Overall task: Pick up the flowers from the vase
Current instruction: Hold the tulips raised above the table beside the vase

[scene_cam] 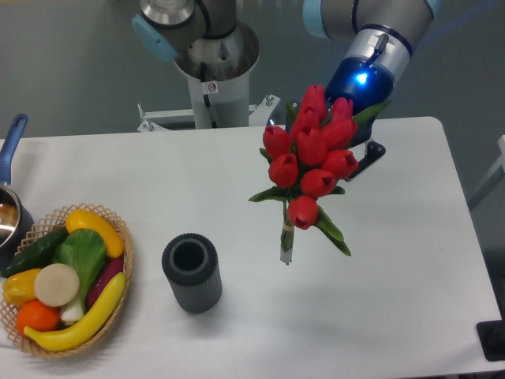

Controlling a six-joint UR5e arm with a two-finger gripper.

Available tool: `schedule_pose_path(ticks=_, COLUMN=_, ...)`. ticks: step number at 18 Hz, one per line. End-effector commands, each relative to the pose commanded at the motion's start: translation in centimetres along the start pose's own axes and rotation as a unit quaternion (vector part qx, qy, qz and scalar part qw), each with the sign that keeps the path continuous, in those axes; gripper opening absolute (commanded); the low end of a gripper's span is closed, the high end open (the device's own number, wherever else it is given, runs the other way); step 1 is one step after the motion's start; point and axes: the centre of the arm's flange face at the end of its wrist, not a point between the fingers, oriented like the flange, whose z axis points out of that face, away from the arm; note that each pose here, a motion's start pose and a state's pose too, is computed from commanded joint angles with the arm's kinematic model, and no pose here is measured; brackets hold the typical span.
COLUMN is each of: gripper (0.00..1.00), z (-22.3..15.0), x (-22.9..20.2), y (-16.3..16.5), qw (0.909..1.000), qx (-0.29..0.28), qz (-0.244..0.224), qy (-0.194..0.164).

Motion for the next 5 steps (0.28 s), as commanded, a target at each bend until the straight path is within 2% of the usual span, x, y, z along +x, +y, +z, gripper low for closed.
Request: schedule_pose_path(ticks=5, gripper=0.45, z=-0.06, x=-0.03, y=-0.2, qw=1.0, qx=0.0, qz=0.001, qy=0.0)
